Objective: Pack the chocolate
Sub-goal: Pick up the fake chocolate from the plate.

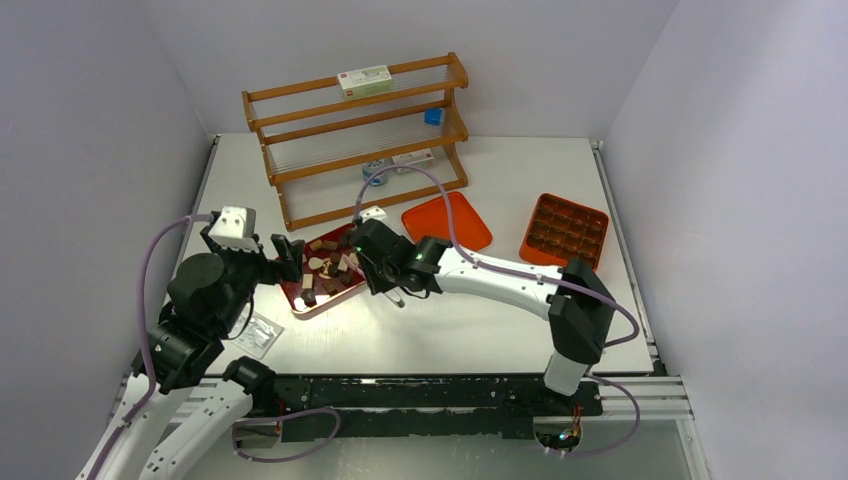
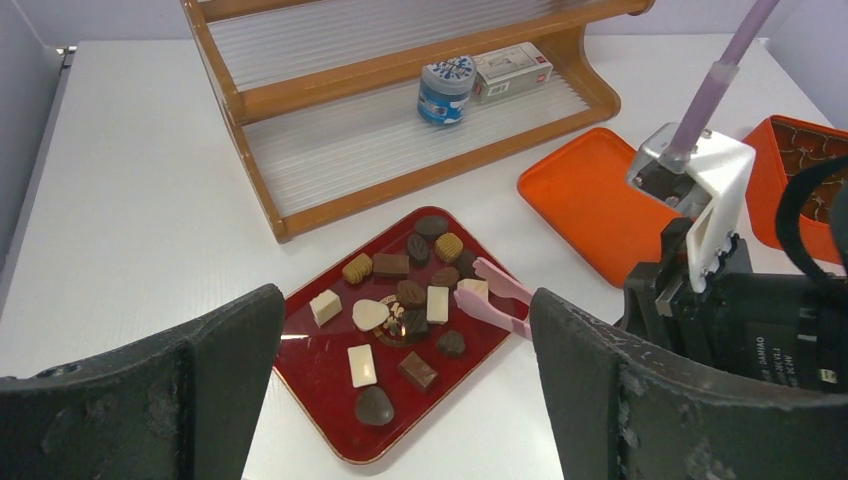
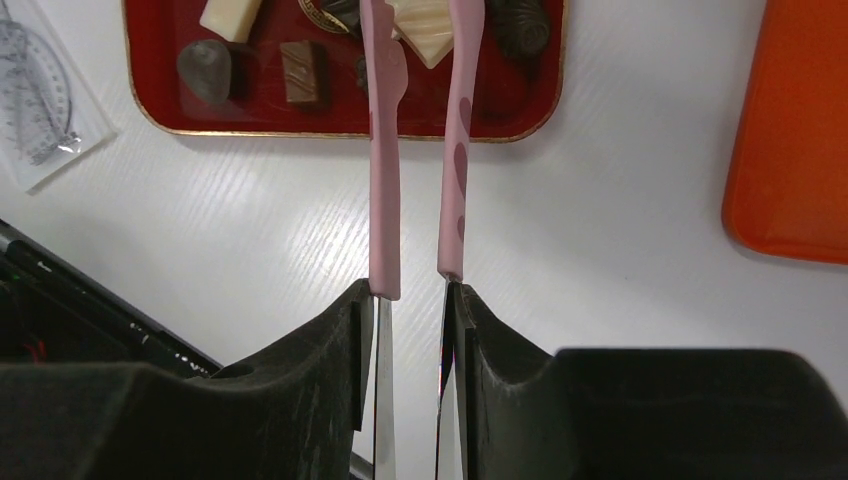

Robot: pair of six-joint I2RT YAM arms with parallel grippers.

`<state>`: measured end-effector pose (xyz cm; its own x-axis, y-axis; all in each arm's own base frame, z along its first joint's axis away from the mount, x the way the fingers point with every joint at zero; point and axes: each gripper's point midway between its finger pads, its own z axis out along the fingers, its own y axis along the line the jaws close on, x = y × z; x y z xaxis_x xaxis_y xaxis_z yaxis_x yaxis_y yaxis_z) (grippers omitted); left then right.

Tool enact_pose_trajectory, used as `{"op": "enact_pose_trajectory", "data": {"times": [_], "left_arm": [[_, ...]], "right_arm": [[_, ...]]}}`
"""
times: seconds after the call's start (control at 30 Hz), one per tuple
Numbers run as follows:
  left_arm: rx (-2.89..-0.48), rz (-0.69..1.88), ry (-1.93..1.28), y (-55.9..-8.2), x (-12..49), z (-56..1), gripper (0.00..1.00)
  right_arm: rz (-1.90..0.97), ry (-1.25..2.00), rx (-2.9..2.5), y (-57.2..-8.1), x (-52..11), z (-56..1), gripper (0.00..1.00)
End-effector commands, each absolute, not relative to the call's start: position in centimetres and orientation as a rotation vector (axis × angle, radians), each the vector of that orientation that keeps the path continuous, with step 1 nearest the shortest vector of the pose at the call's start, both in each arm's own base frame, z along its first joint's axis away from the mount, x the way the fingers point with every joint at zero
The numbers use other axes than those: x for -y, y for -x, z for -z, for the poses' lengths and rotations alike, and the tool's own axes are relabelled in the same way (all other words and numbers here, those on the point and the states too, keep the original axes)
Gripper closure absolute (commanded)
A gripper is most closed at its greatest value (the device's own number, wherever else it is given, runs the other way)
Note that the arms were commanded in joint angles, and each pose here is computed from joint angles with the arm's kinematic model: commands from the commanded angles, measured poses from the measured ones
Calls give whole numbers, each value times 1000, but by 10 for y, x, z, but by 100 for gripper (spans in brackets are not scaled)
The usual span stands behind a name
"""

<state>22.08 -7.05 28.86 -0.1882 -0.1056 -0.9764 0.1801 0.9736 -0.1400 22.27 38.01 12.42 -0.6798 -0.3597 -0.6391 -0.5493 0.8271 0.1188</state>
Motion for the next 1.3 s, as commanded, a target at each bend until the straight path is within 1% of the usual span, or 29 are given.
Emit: {"op": "enact_pose_trajectory", "data": {"times": [0.0, 0.13, 0.33, 0.5, 0.6, 0.8, 0.97, 1.1, 1.27], "left_arm": [[-1723, 254, -63, -222, 70, -292, 3], [-1751, 299, -99, -222, 81, -288, 3], [-1836, 337, -118, -230, 96, -273, 3], [-1872, 349, -188, -238, 108, -259, 3], [-1882, 371, -220, -236, 113, -251, 3], [-1861, 372, -222, -235, 112, -253, 3], [-1842, 389, -235, -232, 114, -258, 3], [-1824, 391, -230, -230, 112, -260, 3], [-1824, 407, -252, -230, 117, -258, 3]], "right_arm": [[-454, 628, -2365, -225, -375, -143, 69], [-443, 550, -2363, -238, -358, -156, 69], [-377, 380, -2366, -272, -311, -178, 69], [-281, 210, -2366, -300, -252, -189, 69], [-187, 82, -2372, -319, -202, -192, 69], [-95, -109, -2369, -350, -123, -186, 69], [100, -327, -2345, -358, -63, -178, 68], [136, -427, -2354, -361, -37, -161, 68], [161, -520, -2317, -371, -18, -161, 68]]}}
